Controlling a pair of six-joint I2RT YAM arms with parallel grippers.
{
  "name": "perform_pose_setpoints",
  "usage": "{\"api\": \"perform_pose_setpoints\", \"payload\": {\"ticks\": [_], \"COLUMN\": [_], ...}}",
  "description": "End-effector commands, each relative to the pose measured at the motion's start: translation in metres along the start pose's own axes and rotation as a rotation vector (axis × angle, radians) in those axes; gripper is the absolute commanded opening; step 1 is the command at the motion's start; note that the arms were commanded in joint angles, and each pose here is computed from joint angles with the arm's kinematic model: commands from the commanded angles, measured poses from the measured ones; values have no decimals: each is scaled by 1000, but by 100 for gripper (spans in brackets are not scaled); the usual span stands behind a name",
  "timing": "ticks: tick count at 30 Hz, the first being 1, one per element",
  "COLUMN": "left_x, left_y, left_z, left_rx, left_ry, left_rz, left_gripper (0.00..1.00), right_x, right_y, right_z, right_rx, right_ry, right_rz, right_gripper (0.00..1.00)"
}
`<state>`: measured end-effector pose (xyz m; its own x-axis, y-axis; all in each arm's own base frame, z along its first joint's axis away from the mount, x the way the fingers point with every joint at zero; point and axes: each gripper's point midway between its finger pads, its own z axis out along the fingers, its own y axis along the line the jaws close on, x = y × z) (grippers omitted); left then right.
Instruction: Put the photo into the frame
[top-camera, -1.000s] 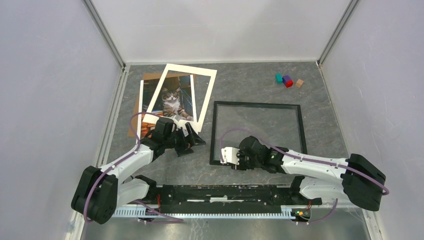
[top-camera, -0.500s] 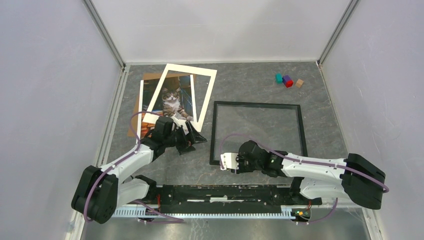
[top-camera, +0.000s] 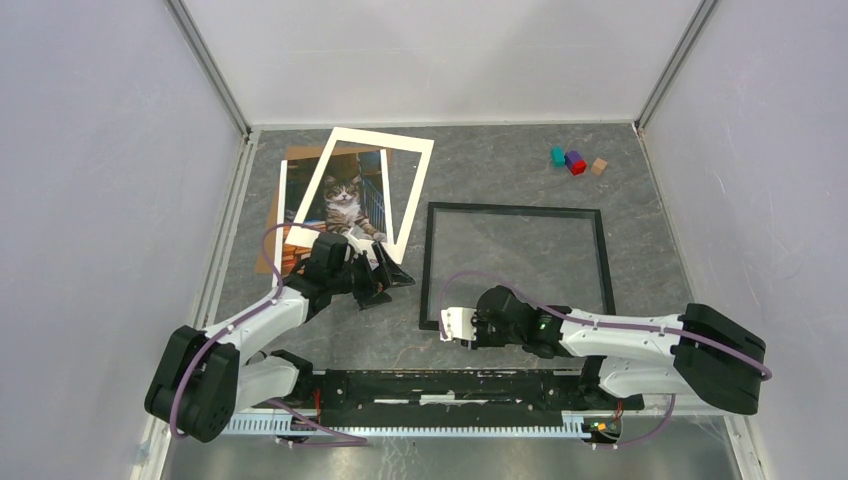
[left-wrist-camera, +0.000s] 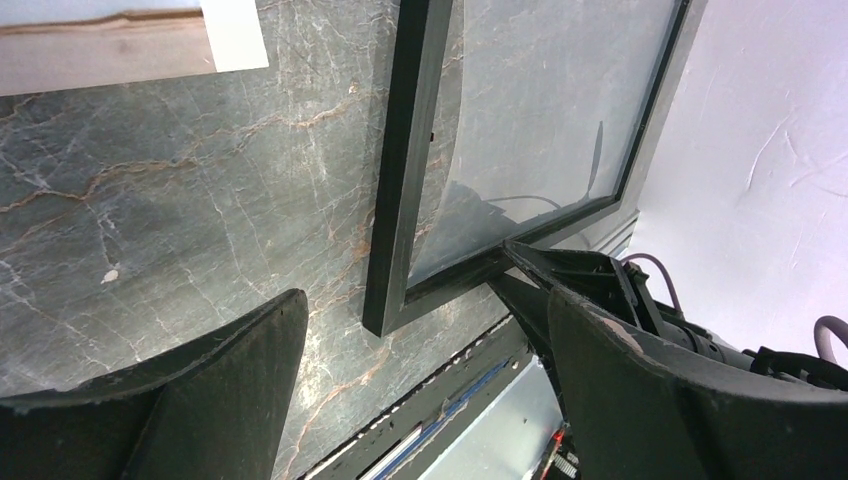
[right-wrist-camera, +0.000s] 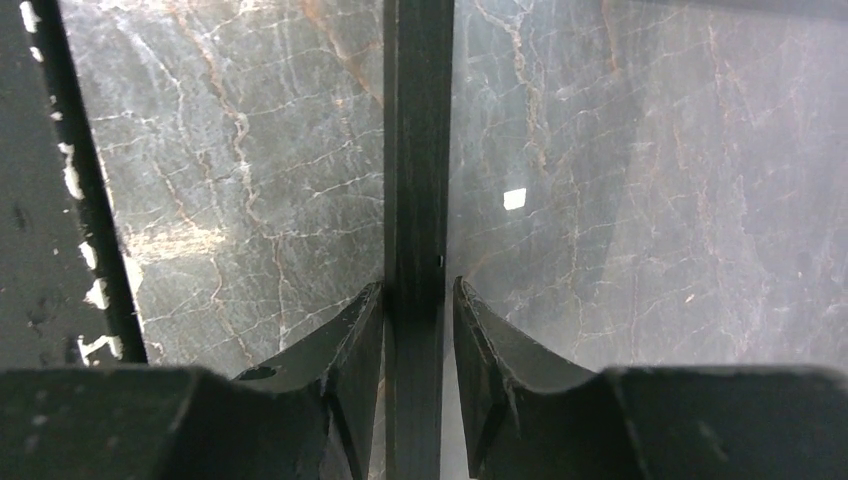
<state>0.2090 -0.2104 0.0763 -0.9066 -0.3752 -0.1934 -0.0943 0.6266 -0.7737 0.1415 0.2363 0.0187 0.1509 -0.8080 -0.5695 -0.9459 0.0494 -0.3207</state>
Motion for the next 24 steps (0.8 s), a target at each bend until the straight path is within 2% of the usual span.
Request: {"api": "perform_pose_setpoints", "payload": {"ticks": [1, 3, 5, 10, 11, 15, 18, 24], "left_x": [-4, -4, -4, -4, -3, 0, -2, -27], "left_y": [-13, -14, -14, -14, -14, -29, -47, -53], "left_z": [-1, -1, -2, -2, -1, 2, 0, -15], "left_rx": [53, 56, 57, 59, 59, 159, 291, 373], "left_ry": [1, -1, -3, 0, 3, 30, 6, -228], "left_rz": [8, 7, 8, 12, 12, 9, 2, -40], "left_gripper": [95, 95, 95, 95, 95, 99, 100, 100], "right_x": [21, 21, 21, 15, 11, -10, -29, -59], "right_y": [4, 5, 5, 8, 6, -12, -29, -52], "right_z": [3, 3, 3, 3, 3, -3, -12, -25], "right_rx": [12, 10, 9, -23, -20, 42, 110, 190], "right_ry": [71, 71, 70, 62, 56, 11, -35, -109], "right_rz": [21, 23, 21, 20, 23, 40, 64, 167], "right_gripper": [39, 38, 32, 3, 0, 0, 0, 0]}}
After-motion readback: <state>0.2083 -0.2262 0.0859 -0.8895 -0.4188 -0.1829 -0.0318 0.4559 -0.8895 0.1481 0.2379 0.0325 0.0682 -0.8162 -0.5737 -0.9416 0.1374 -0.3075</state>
